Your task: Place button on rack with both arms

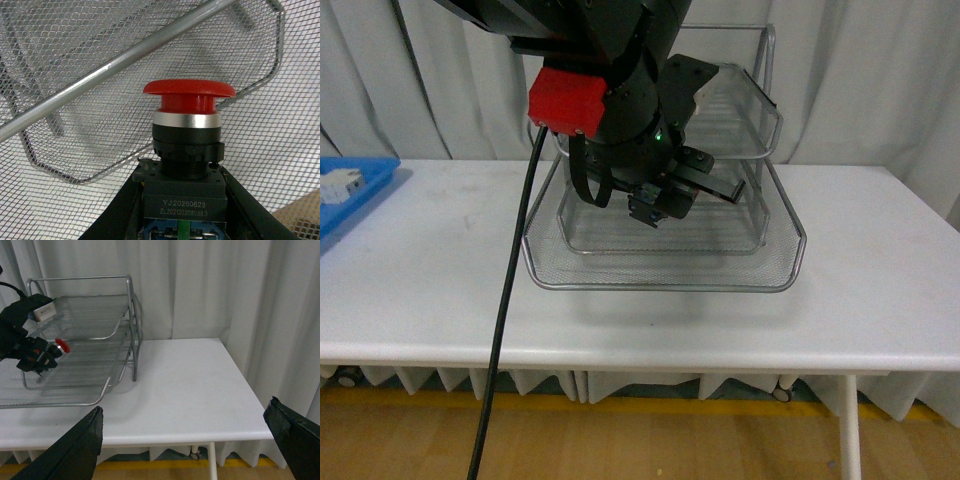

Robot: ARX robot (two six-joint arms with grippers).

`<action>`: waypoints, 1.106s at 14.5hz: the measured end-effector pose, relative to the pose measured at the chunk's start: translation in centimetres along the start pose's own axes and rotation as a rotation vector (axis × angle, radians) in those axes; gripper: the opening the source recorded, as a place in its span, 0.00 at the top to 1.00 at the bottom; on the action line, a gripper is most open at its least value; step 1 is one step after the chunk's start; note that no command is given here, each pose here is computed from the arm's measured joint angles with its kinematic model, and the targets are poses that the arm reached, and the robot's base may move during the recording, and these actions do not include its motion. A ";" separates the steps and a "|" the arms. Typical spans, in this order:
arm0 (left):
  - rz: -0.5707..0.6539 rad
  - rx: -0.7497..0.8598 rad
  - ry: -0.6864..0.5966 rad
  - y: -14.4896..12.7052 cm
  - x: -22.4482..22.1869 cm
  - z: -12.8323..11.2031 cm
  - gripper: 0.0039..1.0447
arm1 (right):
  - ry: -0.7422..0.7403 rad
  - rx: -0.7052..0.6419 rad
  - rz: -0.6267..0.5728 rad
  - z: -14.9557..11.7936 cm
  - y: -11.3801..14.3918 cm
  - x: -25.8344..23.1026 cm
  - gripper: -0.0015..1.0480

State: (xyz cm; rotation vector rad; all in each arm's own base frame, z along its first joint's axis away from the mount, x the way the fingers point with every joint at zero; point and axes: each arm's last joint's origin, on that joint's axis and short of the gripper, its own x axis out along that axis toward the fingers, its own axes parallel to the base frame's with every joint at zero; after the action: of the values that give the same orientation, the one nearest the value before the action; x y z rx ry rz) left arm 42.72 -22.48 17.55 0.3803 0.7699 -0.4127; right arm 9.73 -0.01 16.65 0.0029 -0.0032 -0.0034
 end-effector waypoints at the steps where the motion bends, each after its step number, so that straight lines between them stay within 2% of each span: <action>1: 0.005 0.005 0.018 0.0 0.7 0.1 0.66 | 0.000 0.000 0.000 0.0 0.0 0.0 0.06; 5: -0.005 0.032 0.072 -0.7 2.6 0.5 0.66 | 0.000 0.000 0.000 0.0 0.0 0.0 0.06; 11: -0.036 -0.027 0.036 -0.7 2.1 1.4 0.04 | 0.000 0.000 0.000 0.0 0.0 0.0 0.06; 14: -0.037 -0.041 -0.051 0.1 -1.9 1.9 0.06 | 0.000 0.000 0.000 0.0 0.0 0.0 0.06; 16: -0.044 -0.060 -0.178 0.7 -5.9 2.1 0.06 | 0.000 0.000 0.000 0.0 0.0 0.0 0.06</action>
State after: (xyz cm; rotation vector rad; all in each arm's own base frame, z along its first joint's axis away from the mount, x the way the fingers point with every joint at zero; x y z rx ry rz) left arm 40.46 -21.60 23.34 0.2662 0.6162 -0.4573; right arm 9.73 -0.01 16.66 0.0029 -0.0036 -0.0034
